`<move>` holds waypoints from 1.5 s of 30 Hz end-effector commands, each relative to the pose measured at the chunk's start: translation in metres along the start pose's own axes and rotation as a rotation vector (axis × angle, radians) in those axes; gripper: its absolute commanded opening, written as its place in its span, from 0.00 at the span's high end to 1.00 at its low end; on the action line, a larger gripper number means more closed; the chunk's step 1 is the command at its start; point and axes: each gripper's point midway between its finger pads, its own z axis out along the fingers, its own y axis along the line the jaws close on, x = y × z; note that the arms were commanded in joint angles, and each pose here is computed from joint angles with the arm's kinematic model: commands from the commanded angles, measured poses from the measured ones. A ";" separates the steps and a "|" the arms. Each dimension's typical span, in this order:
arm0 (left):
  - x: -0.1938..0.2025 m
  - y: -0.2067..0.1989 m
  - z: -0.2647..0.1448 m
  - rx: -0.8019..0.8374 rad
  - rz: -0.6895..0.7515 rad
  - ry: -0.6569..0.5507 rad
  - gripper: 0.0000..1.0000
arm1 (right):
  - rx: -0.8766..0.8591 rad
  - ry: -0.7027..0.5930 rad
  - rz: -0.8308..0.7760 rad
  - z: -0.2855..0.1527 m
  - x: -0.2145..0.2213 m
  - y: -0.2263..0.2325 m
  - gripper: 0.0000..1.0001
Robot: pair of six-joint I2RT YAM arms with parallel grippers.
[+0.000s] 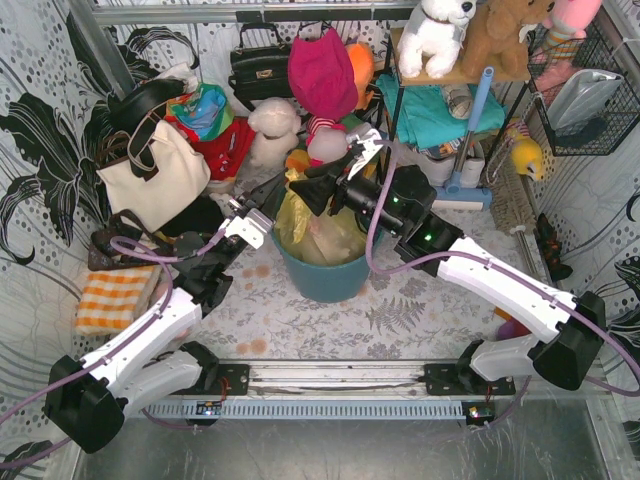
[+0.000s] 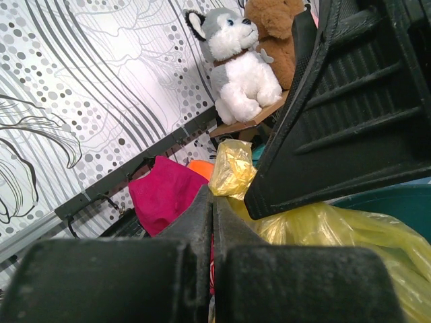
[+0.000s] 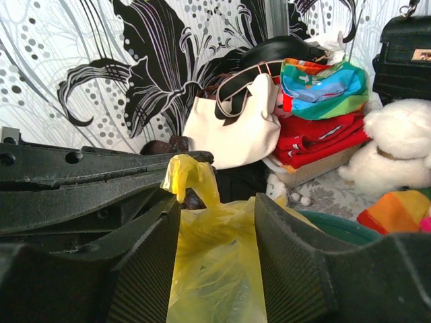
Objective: Tie the trash bag
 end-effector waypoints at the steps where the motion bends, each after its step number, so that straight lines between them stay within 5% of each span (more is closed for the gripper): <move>1: -0.025 0.014 0.006 -0.034 0.018 -0.077 1.00 | -0.020 -0.021 -0.100 0.002 -0.022 0.006 0.52; 25: -0.031 0.010 0.007 -0.005 0.007 -0.097 1.00 | -0.048 0.111 -0.294 0.011 -0.008 0.001 0.51; 31: -0.033 0.008 0.005 0.004 0.000 -0.102 1.00 | -0.045 0.080 -0.299 0.013 -0.015 0.001 0.83; 33: -0.033 0.008 0.005 0.002 -0.005 -0.101 0.85 | -0.053 0.063 -0.297 0.012 -0.018 0.004 0.90; 38: -0.044 0.014 0.008 -0.018 -0.168 -0.091 0.29 | -0.060 0.036 -0.288 0.010 -0.025 0.007 0.96; 45: -0.048 0.012 0.016 -0.005 -0.384 -0.046 0.24 | -0.073 0.027 -0.284 0.010 -0.026 0.010 0.96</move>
